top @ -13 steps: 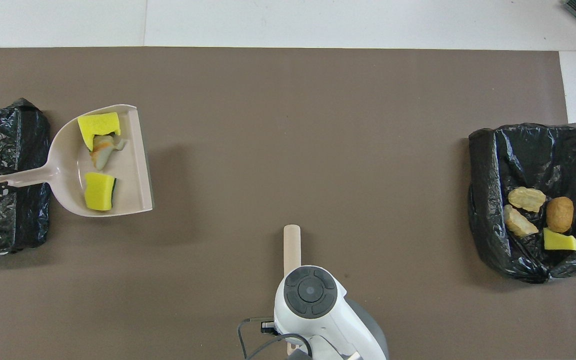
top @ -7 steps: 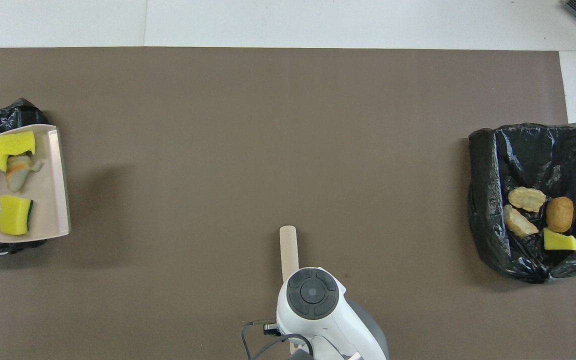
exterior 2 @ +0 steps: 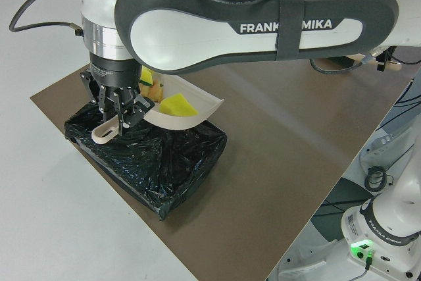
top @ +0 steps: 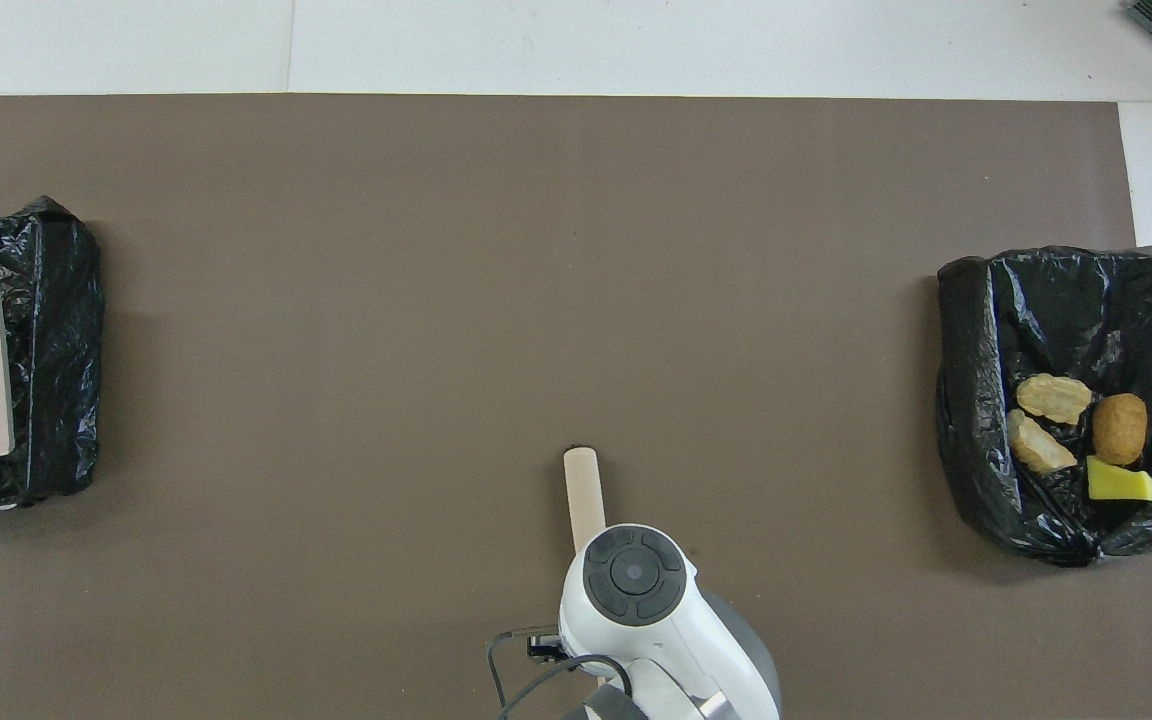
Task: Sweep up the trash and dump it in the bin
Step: 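Tilt the dustpan with the left gripper to dump scraps into the bag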
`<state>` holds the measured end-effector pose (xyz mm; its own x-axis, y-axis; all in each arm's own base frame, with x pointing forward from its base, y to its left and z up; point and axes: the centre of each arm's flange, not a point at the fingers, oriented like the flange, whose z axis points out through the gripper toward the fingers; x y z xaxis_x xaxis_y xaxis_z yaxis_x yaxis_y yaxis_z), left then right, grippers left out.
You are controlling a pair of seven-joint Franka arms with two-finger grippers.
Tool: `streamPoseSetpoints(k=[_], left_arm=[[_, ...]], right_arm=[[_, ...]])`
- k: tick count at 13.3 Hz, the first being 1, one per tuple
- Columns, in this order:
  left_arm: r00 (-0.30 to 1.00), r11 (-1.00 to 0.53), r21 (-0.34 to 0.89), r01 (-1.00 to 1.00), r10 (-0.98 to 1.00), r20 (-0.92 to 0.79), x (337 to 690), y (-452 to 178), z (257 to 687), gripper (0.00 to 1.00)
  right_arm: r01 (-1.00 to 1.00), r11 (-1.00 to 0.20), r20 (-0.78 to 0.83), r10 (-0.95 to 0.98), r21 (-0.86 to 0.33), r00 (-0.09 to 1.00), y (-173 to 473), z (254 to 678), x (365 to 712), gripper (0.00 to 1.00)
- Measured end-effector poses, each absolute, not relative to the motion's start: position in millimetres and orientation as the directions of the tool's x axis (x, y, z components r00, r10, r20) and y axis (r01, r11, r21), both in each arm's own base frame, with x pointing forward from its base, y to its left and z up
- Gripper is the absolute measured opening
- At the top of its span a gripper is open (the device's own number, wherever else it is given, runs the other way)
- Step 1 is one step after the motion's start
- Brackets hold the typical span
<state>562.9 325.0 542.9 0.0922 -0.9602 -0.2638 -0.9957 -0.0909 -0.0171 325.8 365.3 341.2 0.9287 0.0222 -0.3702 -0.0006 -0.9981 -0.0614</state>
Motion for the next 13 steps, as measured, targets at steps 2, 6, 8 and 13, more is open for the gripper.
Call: streamPoseSetpoints(k=[2, 6, 8, 13], left_arm=[[0.042, -0.041, -0.011, -0.999, -0.931, -0.362, 574.6, 318.9, 544.9, 0.33], [-0.024, -0.008, 0.054, -0.999, -0.827, -0.562, 589.9, 298.2, 548.0, 0.33], [-0.039, -0.008, 0.071, -0.997, -0.775, -0.631, 597.0, 279.4, 543.6, 0.33], [-0.031, -0.057, 0.075, -0.996, -0.555, -0.831, 570.4, 240.4, 538.5, 0.33]], right_arm=[[-0.002, -0.999, -0.332, 0.016, -0.054, 0.943, 357.8, 348.3, 343.4, 0.96], [-0.044, -0.999, -0.204, -0.038, -0.025, 0.978, 316.3, 380.3, 409.9, 1.00], [-0.065, -0.998, -0.124, -0.065, 0.006, 0.990, 286.0, 398.8, 445.5, 1.00], [-0.097, -0.994, 0.048, -0.094, 0.060, 0.994, 236.6, 437.0, 499.7, 1.00]])
